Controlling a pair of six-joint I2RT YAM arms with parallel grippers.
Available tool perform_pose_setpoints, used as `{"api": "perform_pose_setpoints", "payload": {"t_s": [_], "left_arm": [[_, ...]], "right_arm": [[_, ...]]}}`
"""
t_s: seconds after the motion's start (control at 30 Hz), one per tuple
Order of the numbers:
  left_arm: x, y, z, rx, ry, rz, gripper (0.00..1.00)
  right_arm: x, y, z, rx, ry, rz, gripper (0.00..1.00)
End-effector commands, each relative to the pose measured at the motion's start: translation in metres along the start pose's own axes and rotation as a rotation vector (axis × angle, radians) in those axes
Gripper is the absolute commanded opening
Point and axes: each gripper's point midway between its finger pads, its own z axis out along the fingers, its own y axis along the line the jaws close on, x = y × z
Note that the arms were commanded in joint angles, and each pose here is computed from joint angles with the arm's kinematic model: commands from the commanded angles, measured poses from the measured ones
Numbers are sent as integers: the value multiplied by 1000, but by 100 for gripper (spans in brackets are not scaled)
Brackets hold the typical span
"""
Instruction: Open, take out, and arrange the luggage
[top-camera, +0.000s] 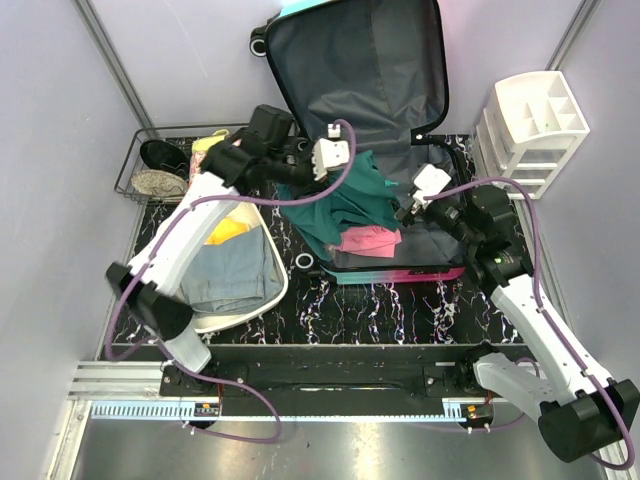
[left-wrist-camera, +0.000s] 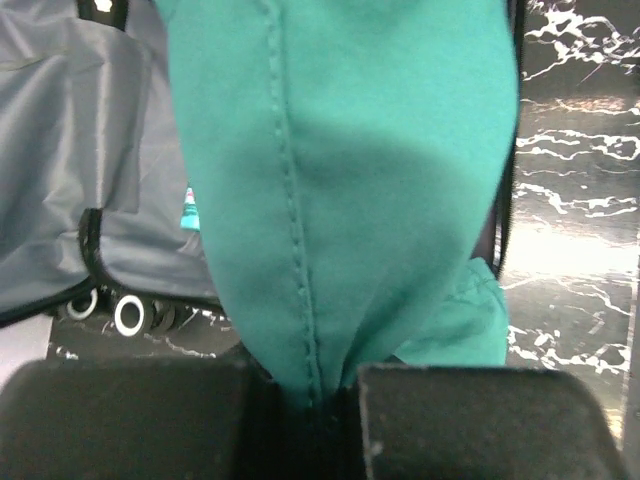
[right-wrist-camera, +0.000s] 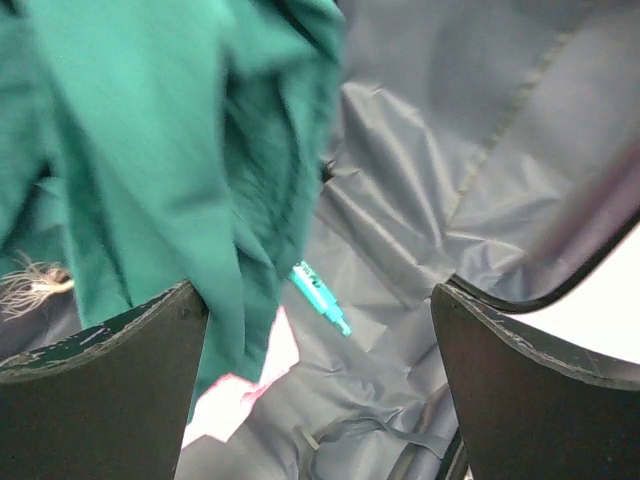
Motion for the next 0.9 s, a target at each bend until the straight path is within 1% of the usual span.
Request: {"api": "perform_pose_setpoints", "payload": {"t_s": [0.0, 0.03, 0.1, 0.13, 0.17, 0.2, 0.23, 0.27, 0.3, 0.33, 0.37, 0.4, 0.43, 0.47, 0.5, 0.53, 0.6, 0.67, 0.7, 0.77, 0.8, 0.83, 0.87], "left_arm": [[-37, -25, -84, -111, -32, -8, 0], [-43, -33, -104, -141, -44, 9, 0], [-37, -51, -122, -134, -17, -11, 0], [-38, -61, -139, -159, -20, -11, 0], [-34, -69, -146, -156, -11, -20, 0], [-20, -86, -150, -121, 33, -40, 0], [-18, -99, -166, -132, 29, -25, 0], [-12, -109, -174, -127, 43, -22, 0], [5, -122, -177, -100, 94, -39, 0], [11, -133, -190, -126, 105, -32, 0], [19, -140, -195, -129, 125, -43, 0], [39, -151, -192, -109, 177, -92, 0], [47, -159, -201, -141, 187, -97, 0], [56, -164, -202, -148, 203, -112, 0], [74, -169, -195, -142, 241, -151, 0], [84, -170, -201, -189, 257, -149, 0], [110, -169, -192, -203, 316, -157, 0], [125, -159, -193, -259, 347, -163, 0], [131, -151, -189, -264, 353, -141, 0], [150, -130, -189, -300, 395, -207, 0], [162, -117, -184, -270, 427, -204, 0], [174, -103, -191, -299, 408, -272, 0], [179, -92, -193, -306, 395, -293, 0]], "right_arm": [[-38, -45, -16, 199, -59, 61, 100], [-40, -47, -17, 207, -61, 53, 100], [-37, -47, -19, 216, -47, 51, 100], [-36, -48, -20, 219, -43, 46, 100], [-36, -46, -20, 214, -39, 48, 100], [-35, -45, -20, 206, -38, 48, 100], [-36, -44, -20, 200, -40, 52, 100], [-35, -41, -20, 189, -36, 57, 100], [-34, -37, -19, 169, -38, 60, 100], [-34, -36, -19, 161, -36, 68, 100], [-32, -33, -19, 149, -30, 73, 100], [-34, -30, -18, 131, -35, 73, 100], [-33, -29, -17, 125, -34, 79, 100], [-32, -27, -16, 117, -35, 83, 100], [-32, -24, -15, 102, -38, 86, 100], [-25, -19, -14, 79, -15, 101, 100], [-25, -15, -12, 62, -17, 116, 100], [-21, -11, -9, 41, -1, 137, 100], [-22, -11, -8, 32, -1, 141, 100], [-21, -10, -6, 27, 6, 148, 100], [-21, -11, -6, 25, 10, 151, 100], [-21, -10, -5, 21, 13, 154, 100], [-21, -11, -5, 23, 17, 156, 100]]}}
